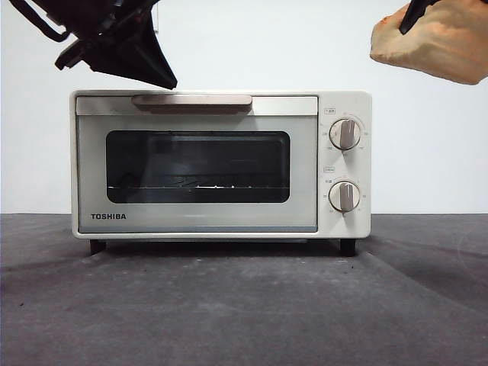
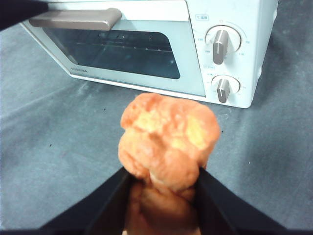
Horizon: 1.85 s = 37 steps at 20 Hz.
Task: The left arm flap open the oven, the right arm pick bread and place it into oven, the left arm flap close the oven
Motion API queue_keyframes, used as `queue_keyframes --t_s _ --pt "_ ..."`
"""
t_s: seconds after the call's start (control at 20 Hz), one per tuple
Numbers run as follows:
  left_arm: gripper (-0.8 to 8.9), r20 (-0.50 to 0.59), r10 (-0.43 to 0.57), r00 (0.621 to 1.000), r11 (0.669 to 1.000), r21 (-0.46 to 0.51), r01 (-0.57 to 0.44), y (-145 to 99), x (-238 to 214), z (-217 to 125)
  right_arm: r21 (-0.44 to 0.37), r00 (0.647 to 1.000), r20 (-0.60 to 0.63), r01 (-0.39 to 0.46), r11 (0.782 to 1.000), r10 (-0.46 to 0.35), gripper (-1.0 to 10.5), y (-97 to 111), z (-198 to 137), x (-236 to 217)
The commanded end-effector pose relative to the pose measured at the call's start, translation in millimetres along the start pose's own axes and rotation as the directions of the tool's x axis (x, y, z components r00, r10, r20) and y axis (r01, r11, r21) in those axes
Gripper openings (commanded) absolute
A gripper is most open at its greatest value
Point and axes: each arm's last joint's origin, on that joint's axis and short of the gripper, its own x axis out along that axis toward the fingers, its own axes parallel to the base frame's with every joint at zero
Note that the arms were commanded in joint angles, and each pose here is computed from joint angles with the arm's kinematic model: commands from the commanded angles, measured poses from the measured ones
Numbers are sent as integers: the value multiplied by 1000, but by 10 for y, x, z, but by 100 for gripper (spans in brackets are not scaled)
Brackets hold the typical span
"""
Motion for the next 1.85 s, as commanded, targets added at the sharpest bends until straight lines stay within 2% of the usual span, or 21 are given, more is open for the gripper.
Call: queue_keyframes --t_s 0.05,0.4,0.8,1.0,1.3,1.55,1.85 --pt "16 12 3 1000 1000 25 -4 -4 98 42 -15 1000 11 -14 1000 14 173 33 40 -30" --pt "16 -56 12 998 1000 21 -11 18 263 -70 -19 1000 8 -12 1000 12 173 31 37 -30" --pt "16 -233 -31 972 999 18 37 -184 281 -262 -30 1000 8 -12 999 12 173 31 37 -29" --pt "16 -345 -58 937 998 11 66 -326 268 -387 -30 1000 8 -12 999 12 173 32 37 -30" --pt "16 -503 -83 860 996 -8 92 -517 214 -568 -30 1000 8 -12 999 12 173 32 37 -29" --pt "16 -579 -77 812 996 -15 84 -543 169 -649 -30 1000 8 -12 999 12 173 31 37 -29" --pt "16 -613 -70 787 997 -19 74 -536 145 -682 -30 1000 6 -11 999 11 173 32 37 -25"
